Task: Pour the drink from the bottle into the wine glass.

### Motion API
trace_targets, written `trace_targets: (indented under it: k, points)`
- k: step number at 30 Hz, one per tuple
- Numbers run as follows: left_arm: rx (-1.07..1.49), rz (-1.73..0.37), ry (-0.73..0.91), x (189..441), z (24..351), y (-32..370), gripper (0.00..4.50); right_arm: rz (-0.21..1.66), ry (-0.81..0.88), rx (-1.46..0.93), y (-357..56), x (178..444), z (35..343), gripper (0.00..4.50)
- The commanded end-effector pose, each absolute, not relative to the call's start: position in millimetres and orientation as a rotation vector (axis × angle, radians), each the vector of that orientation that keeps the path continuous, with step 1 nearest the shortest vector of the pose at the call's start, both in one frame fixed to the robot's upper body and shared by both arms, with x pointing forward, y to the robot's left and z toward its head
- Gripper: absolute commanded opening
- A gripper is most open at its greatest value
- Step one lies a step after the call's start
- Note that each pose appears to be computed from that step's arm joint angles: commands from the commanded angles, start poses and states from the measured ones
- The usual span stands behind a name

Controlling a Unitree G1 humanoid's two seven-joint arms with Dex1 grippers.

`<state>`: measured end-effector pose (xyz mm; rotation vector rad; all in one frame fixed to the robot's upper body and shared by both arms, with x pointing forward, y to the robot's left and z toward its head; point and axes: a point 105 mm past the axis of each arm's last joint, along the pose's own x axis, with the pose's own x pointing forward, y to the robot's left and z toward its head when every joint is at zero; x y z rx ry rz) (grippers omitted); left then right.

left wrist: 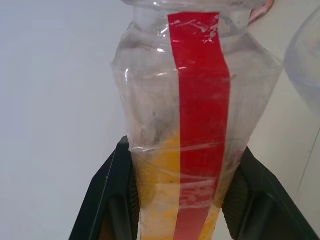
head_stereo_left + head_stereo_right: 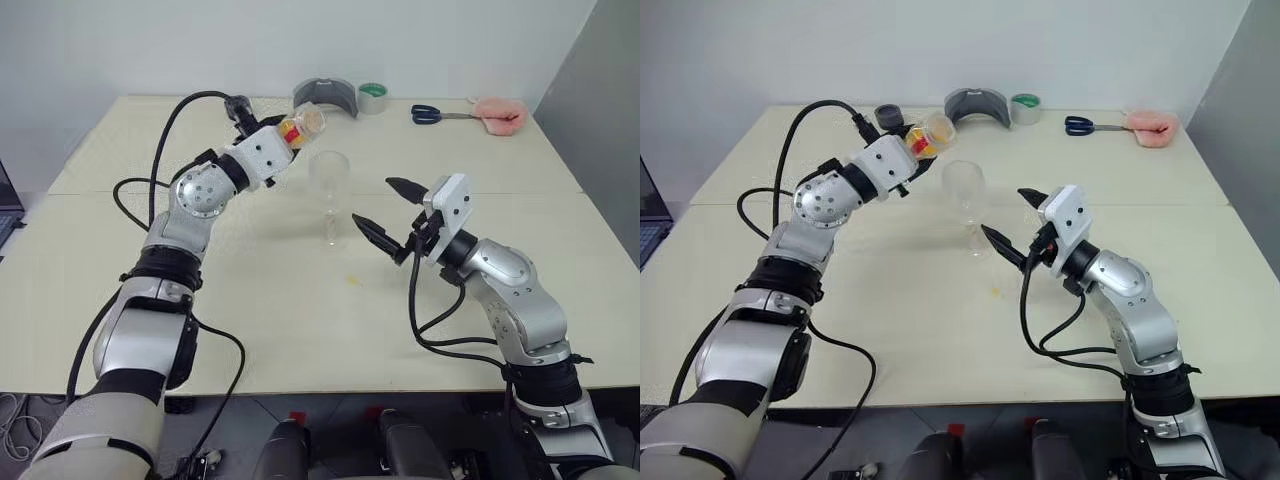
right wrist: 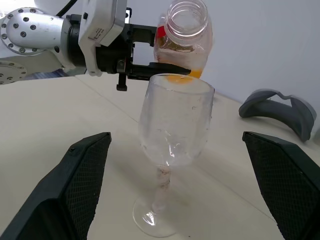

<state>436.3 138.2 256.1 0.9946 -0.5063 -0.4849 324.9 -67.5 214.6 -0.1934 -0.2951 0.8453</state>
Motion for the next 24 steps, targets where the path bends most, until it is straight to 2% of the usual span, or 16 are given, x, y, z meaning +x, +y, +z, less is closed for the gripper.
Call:
trace_targets:
  k: [1,11,24]
  points:
    - [1.08,-0.426,-0.622,433.4,286.1,136.1,1.72,0.861,-0.351,-0.207,-66.0,320.2,230.4,4.5]
    - [1.253,-0.391,-0.676,432.3,288.2,141.3,1.72,0.853,-0.345,-0.22,-67.1,320.9,227.6,4.5]
    - [1.359,-0.356,-0.731,431.3,291.4,142.6,1.72,0.796,-0.352,-0.24,-71.6,328.7,227.3,4.5]
